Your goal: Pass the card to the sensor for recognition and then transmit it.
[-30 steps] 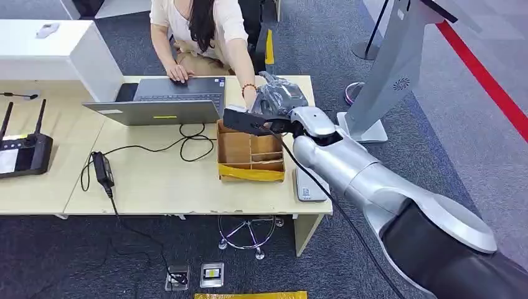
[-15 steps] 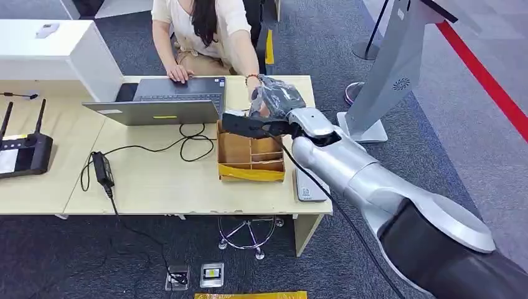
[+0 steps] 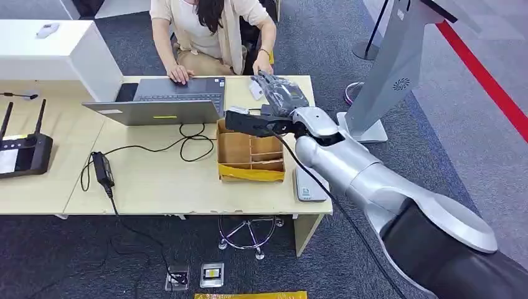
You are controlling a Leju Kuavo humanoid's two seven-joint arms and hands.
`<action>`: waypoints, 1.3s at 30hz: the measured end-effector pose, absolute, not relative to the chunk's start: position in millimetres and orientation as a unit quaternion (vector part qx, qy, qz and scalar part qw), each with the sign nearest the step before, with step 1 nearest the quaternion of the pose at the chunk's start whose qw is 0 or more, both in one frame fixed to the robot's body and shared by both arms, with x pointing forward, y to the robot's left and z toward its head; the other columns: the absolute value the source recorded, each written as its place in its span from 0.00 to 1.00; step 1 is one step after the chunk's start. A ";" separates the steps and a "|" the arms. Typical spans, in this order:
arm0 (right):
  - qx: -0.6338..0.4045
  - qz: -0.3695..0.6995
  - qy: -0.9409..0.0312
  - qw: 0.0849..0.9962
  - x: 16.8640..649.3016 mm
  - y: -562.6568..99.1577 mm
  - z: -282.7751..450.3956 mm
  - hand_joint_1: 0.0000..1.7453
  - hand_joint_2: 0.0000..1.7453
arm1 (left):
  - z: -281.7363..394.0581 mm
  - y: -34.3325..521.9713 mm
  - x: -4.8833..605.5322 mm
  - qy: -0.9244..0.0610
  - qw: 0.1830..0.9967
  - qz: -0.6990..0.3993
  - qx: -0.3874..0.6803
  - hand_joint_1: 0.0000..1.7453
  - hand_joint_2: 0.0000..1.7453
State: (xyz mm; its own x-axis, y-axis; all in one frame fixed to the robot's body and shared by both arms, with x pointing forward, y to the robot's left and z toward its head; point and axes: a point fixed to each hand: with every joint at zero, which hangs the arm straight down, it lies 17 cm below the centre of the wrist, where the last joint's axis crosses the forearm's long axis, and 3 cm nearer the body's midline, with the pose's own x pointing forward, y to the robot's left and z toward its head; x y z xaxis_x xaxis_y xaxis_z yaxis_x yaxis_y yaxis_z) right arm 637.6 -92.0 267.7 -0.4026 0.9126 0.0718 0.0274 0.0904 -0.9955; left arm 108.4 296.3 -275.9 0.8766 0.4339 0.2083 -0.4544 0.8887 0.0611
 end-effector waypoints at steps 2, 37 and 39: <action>-0.378 0.554 -0.625 0.399 639.3 -97.2 269.1 0.00 0.00 | -276.0 295.5 108.2 -0.095 0.967 0.229 0.053 0.00 0.00; -0.340 0.389 -0.711 0.476 560.7 -192.3 226.6 0.00 0.00 | -278.6 307.0 92.6 -0.074 0.958 0.269 0.069 0.00 0.00; -0.343 0.388 -0.714 0.471 556.8 -193.7 229.0 0.00 0.00 | -278.6 308.1 92.8 -0.075 0.958 0.268 0.070 0.00 0.00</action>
